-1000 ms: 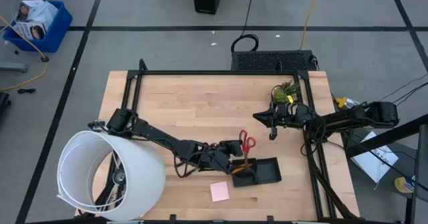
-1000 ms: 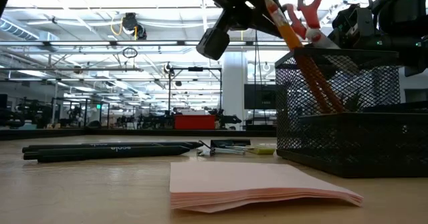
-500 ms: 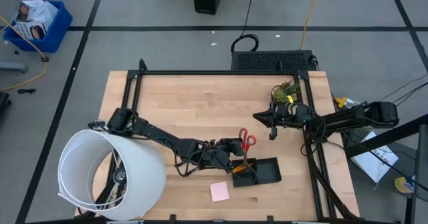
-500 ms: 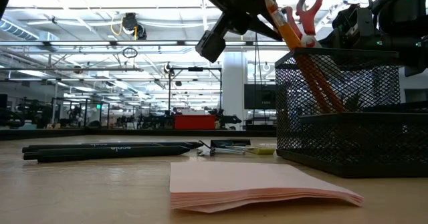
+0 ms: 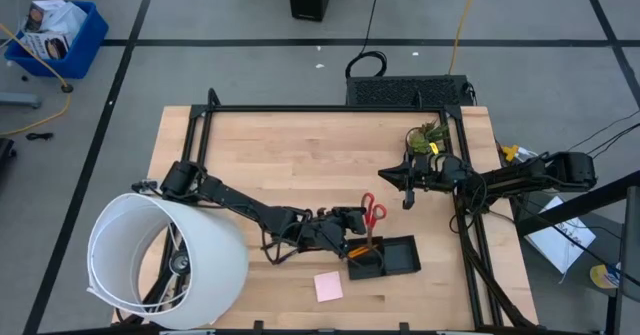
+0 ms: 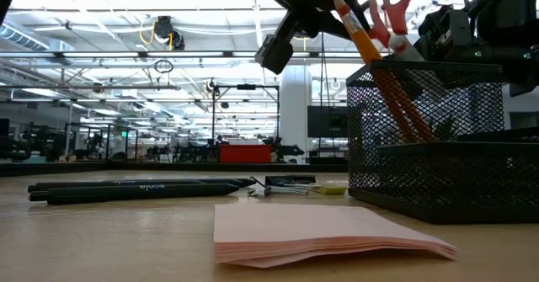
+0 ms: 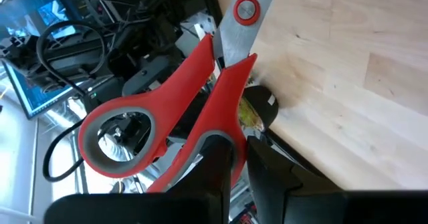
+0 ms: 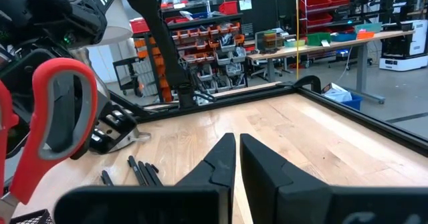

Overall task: Pick and place office supplies into organizer
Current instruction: Put the red scissors into the black desk organizer

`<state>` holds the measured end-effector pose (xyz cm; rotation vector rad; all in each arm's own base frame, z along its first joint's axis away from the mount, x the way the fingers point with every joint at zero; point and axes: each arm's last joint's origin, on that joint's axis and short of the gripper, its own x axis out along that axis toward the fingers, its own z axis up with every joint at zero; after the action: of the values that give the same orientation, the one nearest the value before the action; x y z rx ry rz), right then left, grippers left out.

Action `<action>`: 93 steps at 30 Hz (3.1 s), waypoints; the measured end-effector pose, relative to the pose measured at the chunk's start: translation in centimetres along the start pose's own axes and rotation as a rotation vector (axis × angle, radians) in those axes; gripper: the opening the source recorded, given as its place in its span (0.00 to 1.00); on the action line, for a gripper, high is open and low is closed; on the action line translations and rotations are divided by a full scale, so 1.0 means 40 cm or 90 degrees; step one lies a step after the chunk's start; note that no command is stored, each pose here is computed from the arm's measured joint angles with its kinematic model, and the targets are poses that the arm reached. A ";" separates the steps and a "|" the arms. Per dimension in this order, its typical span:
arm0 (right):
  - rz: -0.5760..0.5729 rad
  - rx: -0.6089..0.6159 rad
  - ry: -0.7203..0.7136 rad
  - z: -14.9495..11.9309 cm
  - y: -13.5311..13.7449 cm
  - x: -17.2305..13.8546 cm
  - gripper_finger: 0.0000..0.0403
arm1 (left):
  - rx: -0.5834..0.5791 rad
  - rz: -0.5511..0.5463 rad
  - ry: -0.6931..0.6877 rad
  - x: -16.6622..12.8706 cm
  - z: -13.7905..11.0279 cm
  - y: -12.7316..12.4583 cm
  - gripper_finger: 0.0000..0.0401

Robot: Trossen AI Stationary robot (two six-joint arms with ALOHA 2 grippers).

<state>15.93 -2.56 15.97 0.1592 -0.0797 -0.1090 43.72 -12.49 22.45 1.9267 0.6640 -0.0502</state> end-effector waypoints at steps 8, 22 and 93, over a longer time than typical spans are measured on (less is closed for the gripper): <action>0.000 0.000 0.000 0.000 0.000 0.000 0.04 | -0.028 -0.005 0.011 0.007 -0.009 -0.003 0.12; 0.000 0.000 0.000 0.000 0.000 0.000 0.04 | 0.018 -0.024 0.025 0.011 -0.015 -0.011 0.12; 0.000 0.000 0.000 0.000 0.000 0.000 0.04 | 0.347 0.120 -0.167 -0.002 0.017 0.017 0.12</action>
<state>15.93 -2.55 15.97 0.1596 -0.0797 -0.1087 44.13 -13.31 22.75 2.4404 0.3056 -0.3929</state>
